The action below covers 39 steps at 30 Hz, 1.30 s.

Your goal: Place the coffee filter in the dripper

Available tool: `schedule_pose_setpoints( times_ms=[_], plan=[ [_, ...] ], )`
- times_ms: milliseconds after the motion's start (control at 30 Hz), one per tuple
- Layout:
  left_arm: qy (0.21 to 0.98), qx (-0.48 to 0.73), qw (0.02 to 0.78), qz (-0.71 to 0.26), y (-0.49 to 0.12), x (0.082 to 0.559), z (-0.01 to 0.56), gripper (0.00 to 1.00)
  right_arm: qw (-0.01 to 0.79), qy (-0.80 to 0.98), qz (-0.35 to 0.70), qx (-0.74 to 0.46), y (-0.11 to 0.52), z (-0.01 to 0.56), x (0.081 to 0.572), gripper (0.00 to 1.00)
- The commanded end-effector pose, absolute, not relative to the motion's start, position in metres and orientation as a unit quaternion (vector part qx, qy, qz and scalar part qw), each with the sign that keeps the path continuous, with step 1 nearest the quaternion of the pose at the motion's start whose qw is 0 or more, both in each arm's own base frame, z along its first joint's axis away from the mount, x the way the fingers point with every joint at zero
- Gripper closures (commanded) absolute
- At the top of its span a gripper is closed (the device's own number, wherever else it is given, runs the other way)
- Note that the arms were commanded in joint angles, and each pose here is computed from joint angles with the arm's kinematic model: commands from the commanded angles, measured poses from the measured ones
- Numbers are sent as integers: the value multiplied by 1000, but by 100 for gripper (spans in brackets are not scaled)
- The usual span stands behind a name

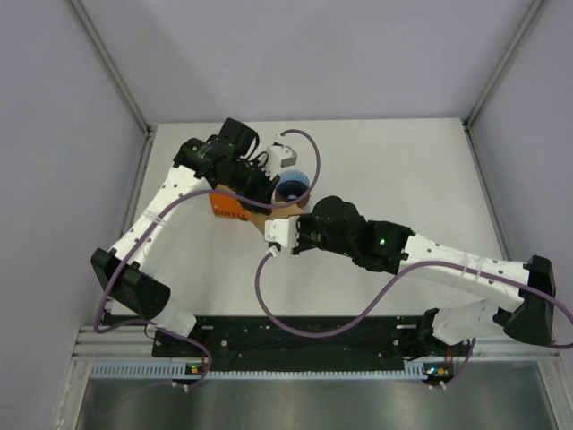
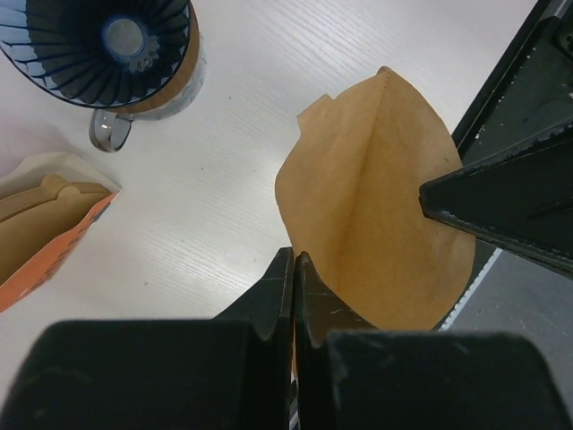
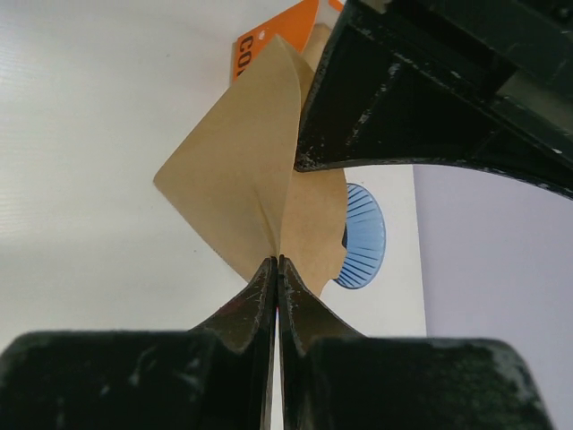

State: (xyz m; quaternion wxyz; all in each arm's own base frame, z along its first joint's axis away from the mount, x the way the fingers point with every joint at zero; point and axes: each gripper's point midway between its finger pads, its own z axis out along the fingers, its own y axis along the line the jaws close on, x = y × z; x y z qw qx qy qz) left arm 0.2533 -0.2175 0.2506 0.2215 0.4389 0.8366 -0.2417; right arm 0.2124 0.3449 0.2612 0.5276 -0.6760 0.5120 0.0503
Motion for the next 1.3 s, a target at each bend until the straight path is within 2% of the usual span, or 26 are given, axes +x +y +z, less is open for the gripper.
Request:
schedule_pose_setpoints(
  times_ms=[0,33,167,233,333,533,567,833,1067,1267],
  plan=[
    [849,418,249,-205,-211,268,258,100,575,518,42,-632,349,282,222,100],
    [855,403,265,-189,-207,276,261,100,580,526,39,-620,347,283,225,94],
    [866,352,336,-112,-188,307,281,100,614,549,53,-565,347,295,232,44],
    [863,331,372,-88,-182,318,295,100,631,572,71,-519,346,303,236,30],
    [853,291,431,-50,-169,335,321,100,644,612,122,-444,344,320,244,19],
    [842,240,483,-16,-158,354,354,100,615,698,259,-259,337,342,271,11],
    [841,234,487,-12,-157,356,355,100,605,710,282,-225,336,346,275,1],
    [844,198,498,26,-145,368,354,100,513,742,430,-40,337,348,305,2],
    [843,208,496,5,-153,365,351,100,476,721,503,16,374,353,325,4],
    [843,229,487,1,-157,357,342,100,469,710,524,45,386,346,337,7]
  ],
)
